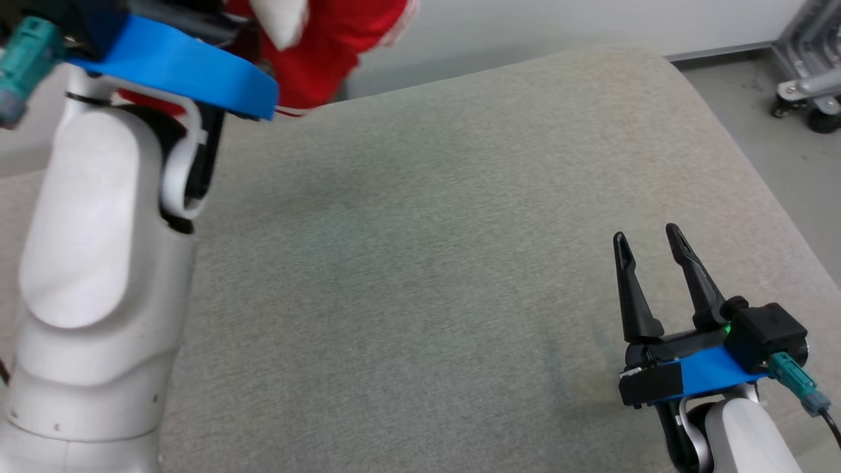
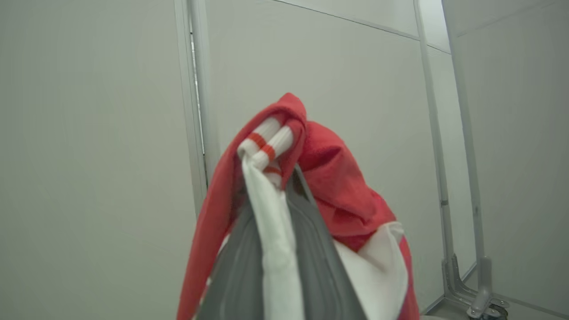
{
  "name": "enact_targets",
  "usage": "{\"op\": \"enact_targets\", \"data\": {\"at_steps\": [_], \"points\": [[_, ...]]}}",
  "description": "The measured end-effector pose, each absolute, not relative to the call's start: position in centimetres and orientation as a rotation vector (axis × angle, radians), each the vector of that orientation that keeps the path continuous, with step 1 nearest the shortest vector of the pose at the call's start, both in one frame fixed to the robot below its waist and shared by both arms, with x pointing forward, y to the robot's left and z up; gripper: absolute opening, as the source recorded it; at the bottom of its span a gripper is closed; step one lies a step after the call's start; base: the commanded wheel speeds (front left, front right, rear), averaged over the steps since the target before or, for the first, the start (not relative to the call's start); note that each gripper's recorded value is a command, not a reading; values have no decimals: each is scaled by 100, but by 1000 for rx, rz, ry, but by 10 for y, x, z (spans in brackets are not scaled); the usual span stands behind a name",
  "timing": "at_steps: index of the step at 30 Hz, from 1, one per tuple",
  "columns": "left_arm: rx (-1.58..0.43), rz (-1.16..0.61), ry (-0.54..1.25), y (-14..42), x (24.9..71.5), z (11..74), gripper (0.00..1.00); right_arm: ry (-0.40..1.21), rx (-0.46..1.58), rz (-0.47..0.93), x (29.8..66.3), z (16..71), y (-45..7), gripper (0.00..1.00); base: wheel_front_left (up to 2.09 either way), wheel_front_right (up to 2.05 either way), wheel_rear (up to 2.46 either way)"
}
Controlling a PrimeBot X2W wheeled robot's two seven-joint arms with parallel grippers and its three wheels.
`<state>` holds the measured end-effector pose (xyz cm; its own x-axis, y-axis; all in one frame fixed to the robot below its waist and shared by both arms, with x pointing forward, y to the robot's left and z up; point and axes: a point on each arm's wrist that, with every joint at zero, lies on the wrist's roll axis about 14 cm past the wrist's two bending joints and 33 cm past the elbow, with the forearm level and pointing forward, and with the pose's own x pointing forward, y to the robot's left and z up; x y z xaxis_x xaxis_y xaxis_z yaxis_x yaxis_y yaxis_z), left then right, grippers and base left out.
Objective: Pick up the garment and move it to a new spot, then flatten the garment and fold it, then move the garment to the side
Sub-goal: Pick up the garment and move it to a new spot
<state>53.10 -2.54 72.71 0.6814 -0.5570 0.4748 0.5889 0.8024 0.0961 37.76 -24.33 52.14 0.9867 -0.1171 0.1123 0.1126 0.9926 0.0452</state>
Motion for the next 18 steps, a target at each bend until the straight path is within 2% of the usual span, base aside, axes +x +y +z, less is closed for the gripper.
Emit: {"op": "enact_targets", "data": {"at_steps": [7, 13, 18], "points": [[-110, -764, -349, -73, 516, 665, 0, -132, 36, -160, 367, 528, -257, 100, 0, 0, 0], [-128, -786, -107, -80, 498, 569, 0, -129, 39, -152, 373, 526, -255, 100, 0, 0, 0], [-114, -802, 80, -77, 464, 497, 0, -131, 40, -127, 381, 526, -248, 100, 0, 0, 0]]}}
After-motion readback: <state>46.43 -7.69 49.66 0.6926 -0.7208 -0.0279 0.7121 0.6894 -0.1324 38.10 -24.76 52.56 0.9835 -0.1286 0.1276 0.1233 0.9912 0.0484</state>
